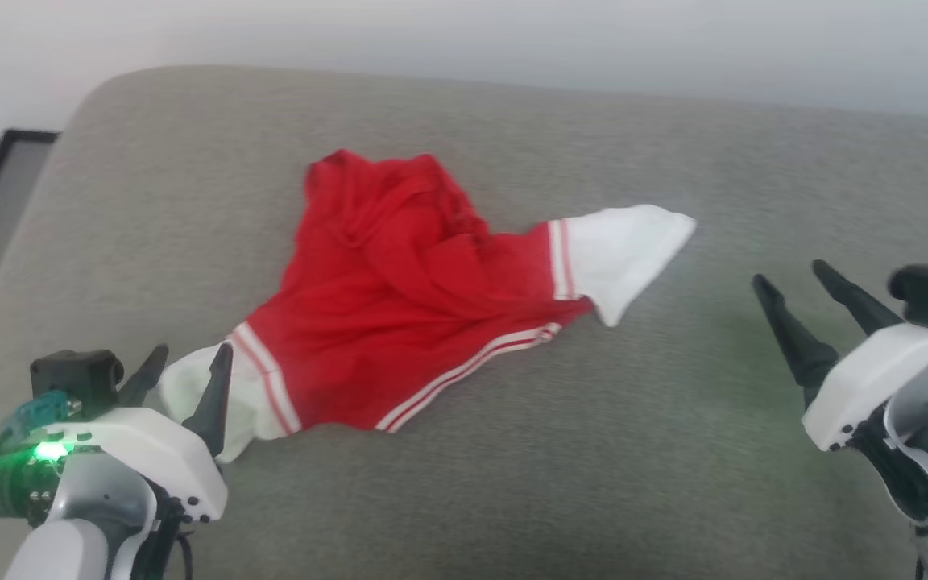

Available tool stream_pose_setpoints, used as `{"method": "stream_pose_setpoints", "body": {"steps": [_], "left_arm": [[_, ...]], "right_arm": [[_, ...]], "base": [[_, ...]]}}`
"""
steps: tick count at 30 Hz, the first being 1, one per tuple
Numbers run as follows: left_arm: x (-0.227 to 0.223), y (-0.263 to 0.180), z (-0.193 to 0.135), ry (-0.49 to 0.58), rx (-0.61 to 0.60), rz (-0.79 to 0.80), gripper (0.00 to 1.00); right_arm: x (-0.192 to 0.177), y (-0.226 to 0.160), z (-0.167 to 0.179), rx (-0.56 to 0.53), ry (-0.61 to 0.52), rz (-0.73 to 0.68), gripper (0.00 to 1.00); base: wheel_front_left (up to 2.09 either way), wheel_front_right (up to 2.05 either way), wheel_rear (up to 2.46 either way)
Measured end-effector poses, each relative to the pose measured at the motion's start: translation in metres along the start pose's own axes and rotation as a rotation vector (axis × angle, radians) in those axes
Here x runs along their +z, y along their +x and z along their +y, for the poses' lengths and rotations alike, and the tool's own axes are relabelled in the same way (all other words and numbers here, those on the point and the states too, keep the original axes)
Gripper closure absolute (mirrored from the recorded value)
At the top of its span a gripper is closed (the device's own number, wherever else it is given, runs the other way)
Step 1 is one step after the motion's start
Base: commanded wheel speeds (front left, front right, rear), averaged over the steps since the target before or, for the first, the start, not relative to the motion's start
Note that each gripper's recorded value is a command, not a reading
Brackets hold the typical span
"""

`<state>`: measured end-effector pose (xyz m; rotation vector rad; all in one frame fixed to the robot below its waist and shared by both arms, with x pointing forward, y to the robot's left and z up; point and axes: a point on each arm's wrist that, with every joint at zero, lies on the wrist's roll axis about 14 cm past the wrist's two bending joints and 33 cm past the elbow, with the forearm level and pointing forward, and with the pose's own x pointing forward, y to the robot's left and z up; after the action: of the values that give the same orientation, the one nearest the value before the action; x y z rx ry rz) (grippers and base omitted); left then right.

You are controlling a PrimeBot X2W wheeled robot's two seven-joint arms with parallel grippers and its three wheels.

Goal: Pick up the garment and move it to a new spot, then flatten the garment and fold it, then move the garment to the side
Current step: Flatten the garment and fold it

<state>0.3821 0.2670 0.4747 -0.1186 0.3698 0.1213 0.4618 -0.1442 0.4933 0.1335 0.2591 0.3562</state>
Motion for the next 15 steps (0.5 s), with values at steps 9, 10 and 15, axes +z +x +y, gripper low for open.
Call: {"method": "stream_pose_setpoints", "body": {"steps": [9,10,15], "left_arm": [[0.018,-0.032,0.015,-0.052,0.069,-0.219,0.00],[0.020,-0.035,0.016,-0.055,0.075,-0.240,0.00],[0.025,-0.047,0.021,-0.078,0.107,-0.340,0.00]], "right_arm": [[-0.019,0.045,0.052,0.188,-0.089,0.151,0.00],[-0.021,0.050,0.059,0.210,-0.097,0.165,0.00],[-0.046,0.065,0.081,0.289,-0.140,0.285,0.00]], "base": [[0.00,0.00,0.00],[0.00,0.00,0.00],[0.00,0.00,0.00]]}}
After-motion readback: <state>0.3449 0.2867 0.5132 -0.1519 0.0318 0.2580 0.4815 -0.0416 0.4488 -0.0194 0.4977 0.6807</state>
